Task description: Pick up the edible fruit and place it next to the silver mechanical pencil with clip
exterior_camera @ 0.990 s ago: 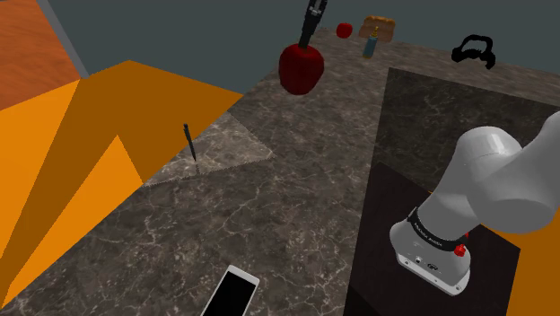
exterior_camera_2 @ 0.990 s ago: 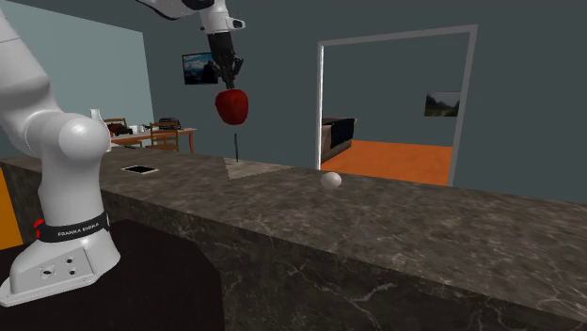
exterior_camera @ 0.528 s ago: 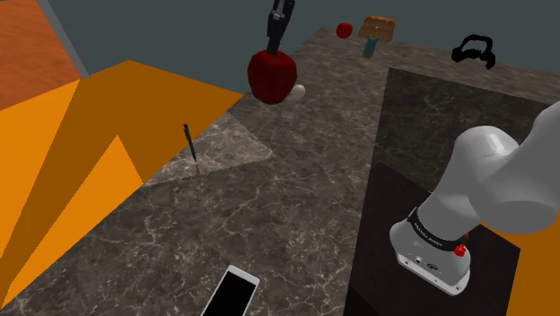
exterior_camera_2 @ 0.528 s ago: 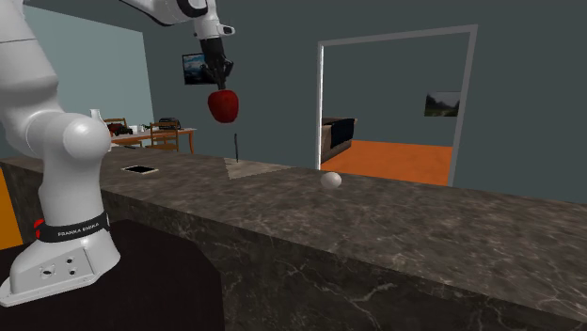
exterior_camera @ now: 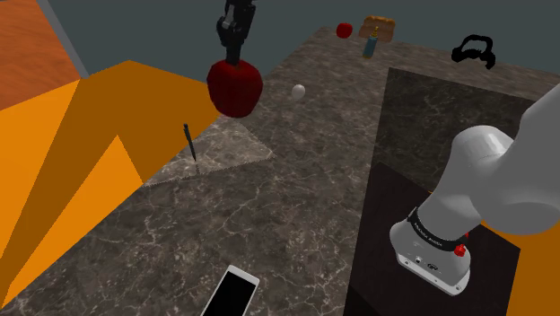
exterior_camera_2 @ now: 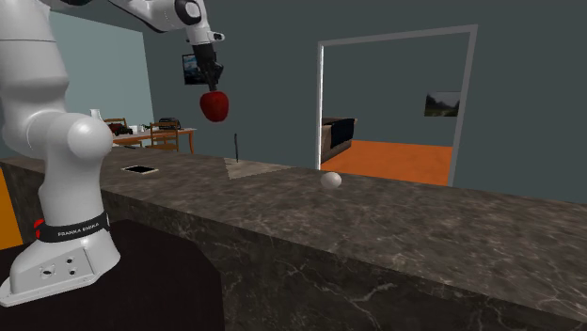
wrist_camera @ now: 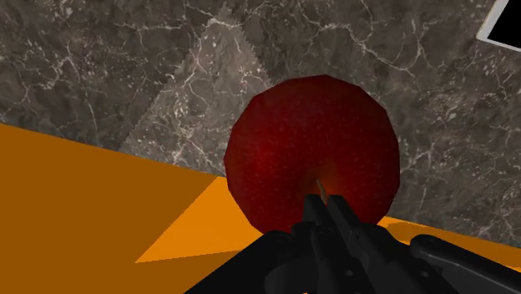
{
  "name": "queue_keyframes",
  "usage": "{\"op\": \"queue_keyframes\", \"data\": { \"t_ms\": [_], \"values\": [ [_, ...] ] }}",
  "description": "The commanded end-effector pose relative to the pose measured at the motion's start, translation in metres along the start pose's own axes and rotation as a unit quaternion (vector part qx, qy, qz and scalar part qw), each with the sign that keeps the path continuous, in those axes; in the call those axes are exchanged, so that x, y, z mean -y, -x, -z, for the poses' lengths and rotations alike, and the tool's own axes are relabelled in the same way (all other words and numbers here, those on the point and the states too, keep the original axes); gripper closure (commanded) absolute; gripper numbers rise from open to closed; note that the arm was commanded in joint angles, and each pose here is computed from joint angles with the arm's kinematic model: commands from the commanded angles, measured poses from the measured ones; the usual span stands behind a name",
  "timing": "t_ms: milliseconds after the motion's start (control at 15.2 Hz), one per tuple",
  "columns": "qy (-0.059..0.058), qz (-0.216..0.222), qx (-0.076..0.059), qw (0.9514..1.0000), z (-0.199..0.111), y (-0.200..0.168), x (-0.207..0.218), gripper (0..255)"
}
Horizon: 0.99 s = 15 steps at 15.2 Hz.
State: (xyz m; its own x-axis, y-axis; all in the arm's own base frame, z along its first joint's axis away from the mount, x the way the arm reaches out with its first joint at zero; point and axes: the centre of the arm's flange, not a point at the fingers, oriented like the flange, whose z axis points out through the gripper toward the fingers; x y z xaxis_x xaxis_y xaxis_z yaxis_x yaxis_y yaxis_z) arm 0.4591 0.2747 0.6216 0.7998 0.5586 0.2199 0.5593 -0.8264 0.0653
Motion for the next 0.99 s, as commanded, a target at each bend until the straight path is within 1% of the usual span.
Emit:
{"op": "queue_keyframes", "data": {
  "t_ms": [0,660,924],
  "values": [
    [0.000,-0.001,0.000,1.0000,-0.003,-0.020,0.023,255],
    [0.000,-0.001,0.000,1.0000,-0.014,-0.100,0.121,255],
    [0.000,-0.001,0.000,1.0000,-0.035,-0.096,0.122,255]
  ]
}}
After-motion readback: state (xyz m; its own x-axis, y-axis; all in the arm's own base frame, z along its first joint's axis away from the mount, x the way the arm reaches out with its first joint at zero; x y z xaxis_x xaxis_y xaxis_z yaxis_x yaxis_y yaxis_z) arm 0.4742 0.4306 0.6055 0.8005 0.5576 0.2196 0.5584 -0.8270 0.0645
